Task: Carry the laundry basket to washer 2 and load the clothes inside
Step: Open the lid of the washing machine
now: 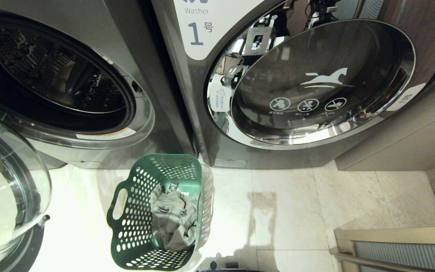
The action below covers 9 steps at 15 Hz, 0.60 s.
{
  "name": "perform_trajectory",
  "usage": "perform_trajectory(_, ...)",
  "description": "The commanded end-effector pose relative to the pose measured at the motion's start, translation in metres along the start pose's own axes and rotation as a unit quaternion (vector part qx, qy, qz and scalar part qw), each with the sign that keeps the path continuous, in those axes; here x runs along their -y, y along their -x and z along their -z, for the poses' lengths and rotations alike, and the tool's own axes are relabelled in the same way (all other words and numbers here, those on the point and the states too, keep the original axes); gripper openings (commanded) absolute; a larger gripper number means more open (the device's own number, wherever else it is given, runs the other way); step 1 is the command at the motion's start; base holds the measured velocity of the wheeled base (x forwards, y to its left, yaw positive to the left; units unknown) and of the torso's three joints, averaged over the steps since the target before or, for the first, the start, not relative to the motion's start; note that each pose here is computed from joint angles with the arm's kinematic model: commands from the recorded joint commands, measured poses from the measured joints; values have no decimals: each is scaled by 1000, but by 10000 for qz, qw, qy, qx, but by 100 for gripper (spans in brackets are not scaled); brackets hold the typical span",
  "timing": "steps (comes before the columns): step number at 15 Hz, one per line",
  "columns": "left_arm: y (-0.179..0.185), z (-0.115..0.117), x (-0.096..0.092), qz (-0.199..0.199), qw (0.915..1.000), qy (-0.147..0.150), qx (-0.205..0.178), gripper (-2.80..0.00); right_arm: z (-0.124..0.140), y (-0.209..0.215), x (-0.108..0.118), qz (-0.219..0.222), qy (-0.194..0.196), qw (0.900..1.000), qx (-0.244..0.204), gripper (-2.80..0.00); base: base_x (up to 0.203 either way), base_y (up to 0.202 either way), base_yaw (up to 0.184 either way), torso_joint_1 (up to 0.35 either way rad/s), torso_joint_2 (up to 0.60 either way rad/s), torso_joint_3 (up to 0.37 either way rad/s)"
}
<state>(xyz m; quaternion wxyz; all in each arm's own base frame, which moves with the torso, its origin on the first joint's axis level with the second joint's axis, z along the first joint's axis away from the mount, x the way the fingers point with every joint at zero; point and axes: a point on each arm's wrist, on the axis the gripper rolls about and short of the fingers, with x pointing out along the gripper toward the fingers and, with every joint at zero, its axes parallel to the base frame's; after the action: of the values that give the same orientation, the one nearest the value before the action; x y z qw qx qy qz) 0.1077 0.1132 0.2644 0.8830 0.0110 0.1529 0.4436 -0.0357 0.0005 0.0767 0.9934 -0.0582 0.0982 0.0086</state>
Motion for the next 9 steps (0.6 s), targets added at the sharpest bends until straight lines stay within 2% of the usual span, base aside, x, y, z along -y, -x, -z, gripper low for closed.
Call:
perform_trajectory(1,-5,1,-9,-153,9998,39,-79,-280,0,0,0,-5,4,10000,-17,-280,0,0,0,0,0,0)
perform_trajectory(9,-16,-10,-31,-412,9989,215,25,-280,0,0,0,-5,4,10000,-17,-280,0,0,0,0,0,0)
